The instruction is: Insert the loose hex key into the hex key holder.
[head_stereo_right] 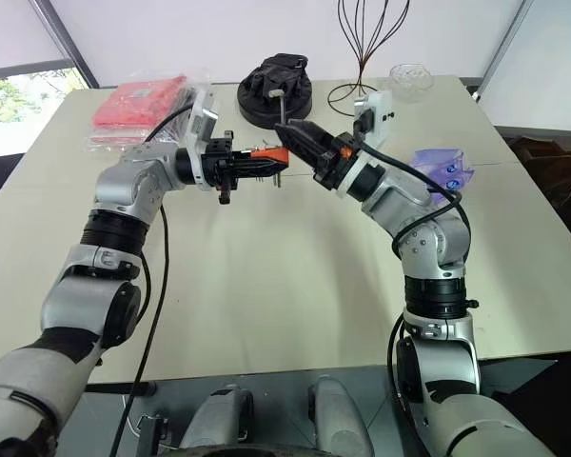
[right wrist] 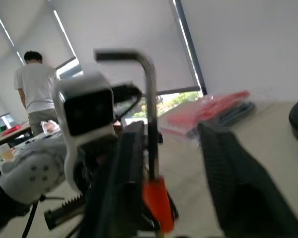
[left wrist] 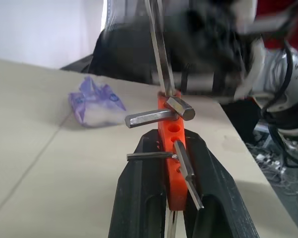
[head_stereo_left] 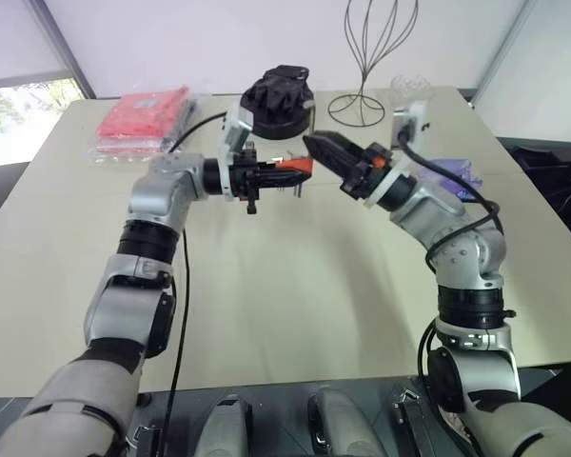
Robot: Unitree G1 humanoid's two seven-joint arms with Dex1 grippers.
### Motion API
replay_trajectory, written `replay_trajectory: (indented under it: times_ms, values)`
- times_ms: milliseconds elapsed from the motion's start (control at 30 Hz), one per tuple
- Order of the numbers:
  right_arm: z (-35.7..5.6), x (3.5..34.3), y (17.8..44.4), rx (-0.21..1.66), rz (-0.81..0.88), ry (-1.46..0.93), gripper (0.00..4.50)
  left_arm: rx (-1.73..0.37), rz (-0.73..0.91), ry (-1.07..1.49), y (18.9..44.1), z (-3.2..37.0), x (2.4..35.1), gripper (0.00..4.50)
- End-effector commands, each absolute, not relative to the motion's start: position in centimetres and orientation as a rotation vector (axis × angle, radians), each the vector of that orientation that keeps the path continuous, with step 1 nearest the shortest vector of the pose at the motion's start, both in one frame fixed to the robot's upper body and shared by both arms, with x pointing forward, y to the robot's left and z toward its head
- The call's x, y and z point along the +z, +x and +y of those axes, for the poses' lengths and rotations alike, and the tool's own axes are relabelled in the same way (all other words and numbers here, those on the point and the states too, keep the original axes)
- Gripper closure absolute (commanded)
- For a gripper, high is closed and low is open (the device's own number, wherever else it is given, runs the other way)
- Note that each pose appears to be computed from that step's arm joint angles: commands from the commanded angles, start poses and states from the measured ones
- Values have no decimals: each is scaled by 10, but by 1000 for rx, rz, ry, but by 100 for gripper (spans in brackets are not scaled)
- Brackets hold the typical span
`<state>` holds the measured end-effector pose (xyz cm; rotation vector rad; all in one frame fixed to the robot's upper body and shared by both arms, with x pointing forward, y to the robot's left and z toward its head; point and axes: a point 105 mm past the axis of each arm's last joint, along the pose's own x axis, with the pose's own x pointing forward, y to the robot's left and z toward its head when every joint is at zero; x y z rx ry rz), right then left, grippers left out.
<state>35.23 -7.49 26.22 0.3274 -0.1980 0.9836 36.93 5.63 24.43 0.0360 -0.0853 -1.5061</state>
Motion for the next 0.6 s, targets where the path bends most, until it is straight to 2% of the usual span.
replay_trajectory:
  times_ms: [33, 67, 100, 467, 600]
  values:
    - [-74, 275, 348, 994, -248, 319, 71, -1517, -137, 85, 366, 56, 256, 450]
    - [-74, 275, 348, 992, -248, 319, 19, -1516, -137, 87, 366, 56, 255, 450]
    - [-75, 275, 349, 988, -249, 320, 6, -1513, -136, 95, 367, 56, 254, 450]
    - [-83, 285, 354, 938, -289, 367, 6, -1494, -114, 81, 368, 59, 245, 450]
    - [-85, 284, 345, 982, -275, 351, 6, -1477, -116, 47, 369, 63, 246, 450]
